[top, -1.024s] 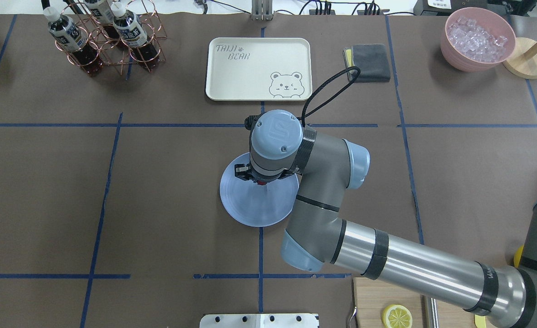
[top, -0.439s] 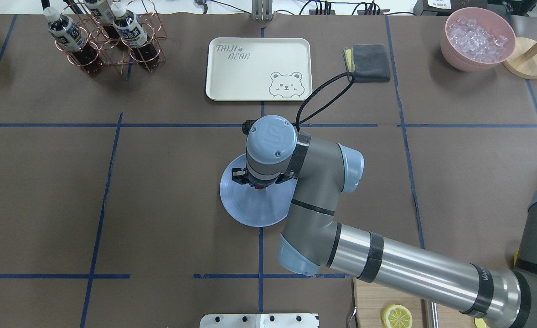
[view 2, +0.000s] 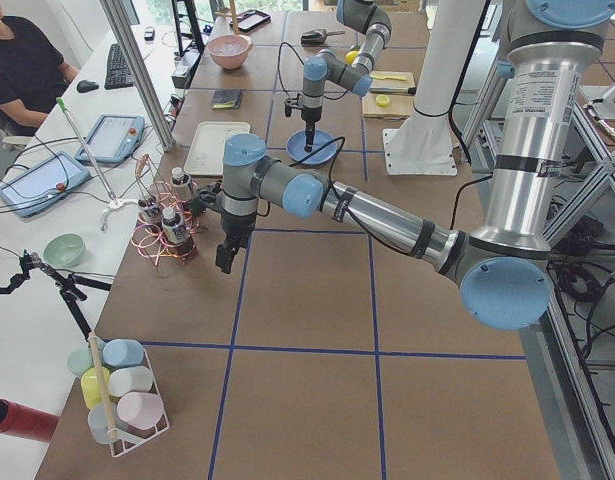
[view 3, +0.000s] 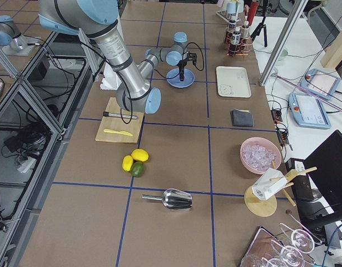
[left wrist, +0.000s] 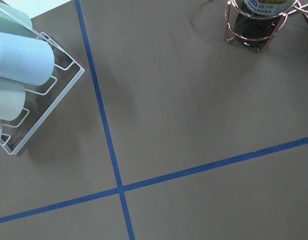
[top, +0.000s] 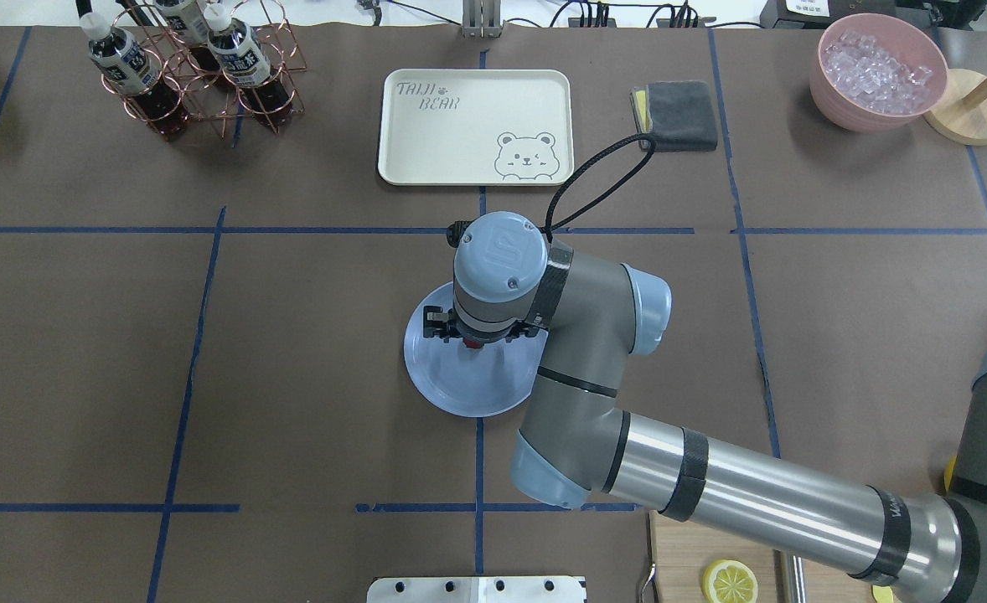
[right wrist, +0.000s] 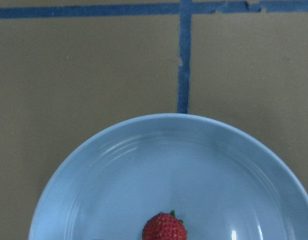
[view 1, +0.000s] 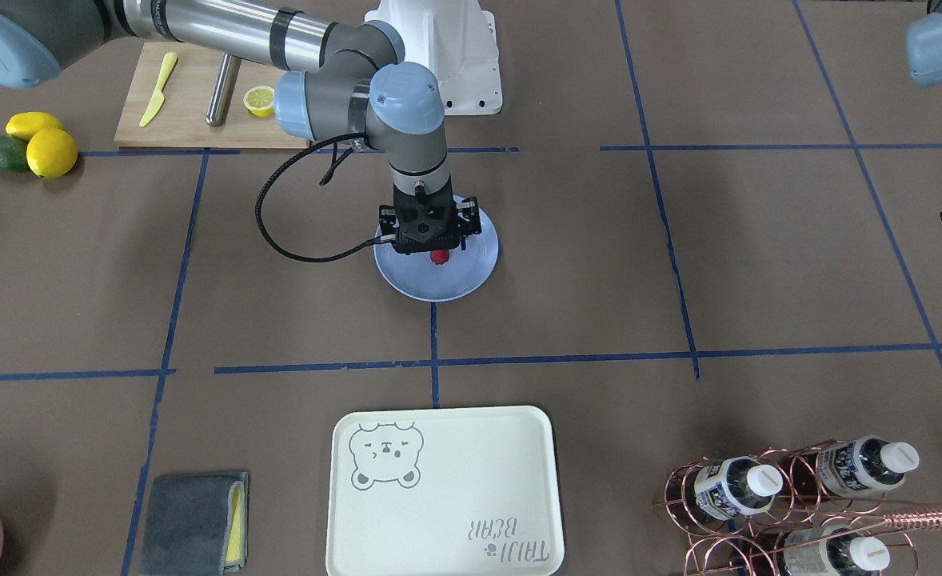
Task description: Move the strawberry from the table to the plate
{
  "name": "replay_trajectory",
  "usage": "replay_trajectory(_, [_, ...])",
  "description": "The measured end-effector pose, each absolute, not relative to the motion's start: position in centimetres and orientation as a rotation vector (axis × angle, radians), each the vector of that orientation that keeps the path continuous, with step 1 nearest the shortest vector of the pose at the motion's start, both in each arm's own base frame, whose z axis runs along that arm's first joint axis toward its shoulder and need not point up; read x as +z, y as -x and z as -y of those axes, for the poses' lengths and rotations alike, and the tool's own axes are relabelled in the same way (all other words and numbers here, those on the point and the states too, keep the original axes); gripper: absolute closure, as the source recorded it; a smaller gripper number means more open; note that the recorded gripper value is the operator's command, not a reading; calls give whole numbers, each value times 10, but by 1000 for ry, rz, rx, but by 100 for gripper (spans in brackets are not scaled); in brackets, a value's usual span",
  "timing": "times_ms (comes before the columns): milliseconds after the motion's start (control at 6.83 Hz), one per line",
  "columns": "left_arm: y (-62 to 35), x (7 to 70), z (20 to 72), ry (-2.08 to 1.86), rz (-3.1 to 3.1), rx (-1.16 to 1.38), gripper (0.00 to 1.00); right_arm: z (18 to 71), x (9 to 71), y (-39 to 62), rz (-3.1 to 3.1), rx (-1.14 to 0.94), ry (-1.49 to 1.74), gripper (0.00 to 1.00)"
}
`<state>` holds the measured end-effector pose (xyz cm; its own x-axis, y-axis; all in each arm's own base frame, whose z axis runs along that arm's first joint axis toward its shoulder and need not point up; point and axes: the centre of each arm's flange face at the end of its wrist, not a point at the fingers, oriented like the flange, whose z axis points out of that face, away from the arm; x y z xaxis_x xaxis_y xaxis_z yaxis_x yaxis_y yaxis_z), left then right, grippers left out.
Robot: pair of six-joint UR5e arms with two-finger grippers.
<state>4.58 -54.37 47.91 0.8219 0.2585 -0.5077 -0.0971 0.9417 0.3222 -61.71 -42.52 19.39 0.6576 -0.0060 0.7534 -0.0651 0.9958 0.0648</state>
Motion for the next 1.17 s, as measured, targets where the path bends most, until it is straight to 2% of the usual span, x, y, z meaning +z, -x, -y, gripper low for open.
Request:
replay_trajectory(293, [-35,482,544,-282,-593,172,0,466,204,538,830,77,-69,0])
replay_trajectory(585, [-23,486,541,-258,-654,150,0,519,251,401,857,38,-79,0])
replay_trajectory(878, [-19,493,536,-241,-673,139,0,554,332,257,858,-42,-104,0])
replay_trajectory(1171, [-14,500,528,-229,-691,129,0,540,441,130,804,-133,-130,0])
